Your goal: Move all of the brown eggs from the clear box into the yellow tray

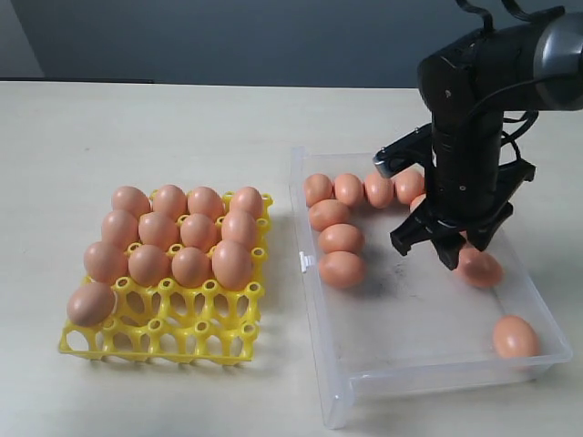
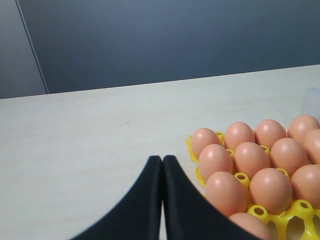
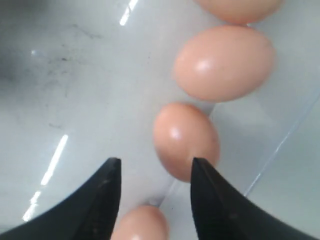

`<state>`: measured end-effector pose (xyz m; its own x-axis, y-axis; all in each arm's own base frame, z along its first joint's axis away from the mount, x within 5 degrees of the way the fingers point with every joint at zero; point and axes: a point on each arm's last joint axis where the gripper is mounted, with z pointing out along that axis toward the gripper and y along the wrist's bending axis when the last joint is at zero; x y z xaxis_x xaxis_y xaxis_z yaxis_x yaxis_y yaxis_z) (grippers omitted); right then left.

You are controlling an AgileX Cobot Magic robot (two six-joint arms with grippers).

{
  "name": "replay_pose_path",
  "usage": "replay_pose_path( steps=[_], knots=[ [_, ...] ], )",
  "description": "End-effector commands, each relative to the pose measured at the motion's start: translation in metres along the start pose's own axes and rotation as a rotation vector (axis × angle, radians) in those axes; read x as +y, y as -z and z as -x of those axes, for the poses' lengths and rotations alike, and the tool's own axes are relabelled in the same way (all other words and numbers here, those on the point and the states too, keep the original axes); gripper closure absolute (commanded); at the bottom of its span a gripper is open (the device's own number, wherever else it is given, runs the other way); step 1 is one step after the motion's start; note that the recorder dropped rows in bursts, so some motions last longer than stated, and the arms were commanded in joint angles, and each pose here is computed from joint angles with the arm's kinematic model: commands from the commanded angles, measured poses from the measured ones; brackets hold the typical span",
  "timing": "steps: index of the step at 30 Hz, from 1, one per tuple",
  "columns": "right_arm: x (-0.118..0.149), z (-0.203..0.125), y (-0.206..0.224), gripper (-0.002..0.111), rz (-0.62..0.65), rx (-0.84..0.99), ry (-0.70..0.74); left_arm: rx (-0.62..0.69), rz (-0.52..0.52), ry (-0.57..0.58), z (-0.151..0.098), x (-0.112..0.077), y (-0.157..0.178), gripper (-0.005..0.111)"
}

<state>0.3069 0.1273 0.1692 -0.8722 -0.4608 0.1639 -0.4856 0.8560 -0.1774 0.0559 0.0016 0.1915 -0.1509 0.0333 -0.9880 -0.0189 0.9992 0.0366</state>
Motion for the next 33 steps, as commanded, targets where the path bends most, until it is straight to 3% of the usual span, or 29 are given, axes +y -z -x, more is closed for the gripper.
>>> replay_pose_path(
  steps=[1, 7, 22, 24, 29, 33],
  knots=[
    [-0.001, -0.003, -0.002, 0.065, -0.006, 0.025, 0.014, -0.006, -0.010, -0.001, 0.001, -0.001, 0.000, 0.106],
    [-0.005, -0.002, -0.021, 0.059, -0.090, 0.046, 0.070, -0.006, -0.010, -0.001, 0.001, -0.001, 0.000, 0.106],
    [0.005, 0.003, -0.054, 0.058, -0.047, 0.110, 0.051, -0.006, -0.010, -0.001, 0.001, -0.001, 0.000, 0.106],
    [0.005, 0.002, -0.054, 0.066, -0.048, 0.123, 0.053, -0.006, -0.010, -0.001, 0.001, -0.001, 0.000, 0.106],
    [0.005, 0.002, -0.054, 0.109, -0.049, 0.132, 0.052, -0.006, -0.010, -0.001, 0.001, -0.001, 0.000, 0.106],
    [0.009, 0.002, -0.029, 0.108, -0.028, 0.039, 0.038, -0.006, -0.010, -0.001, 0.001, -0.001, 0.000, 0.106]
  ],
)
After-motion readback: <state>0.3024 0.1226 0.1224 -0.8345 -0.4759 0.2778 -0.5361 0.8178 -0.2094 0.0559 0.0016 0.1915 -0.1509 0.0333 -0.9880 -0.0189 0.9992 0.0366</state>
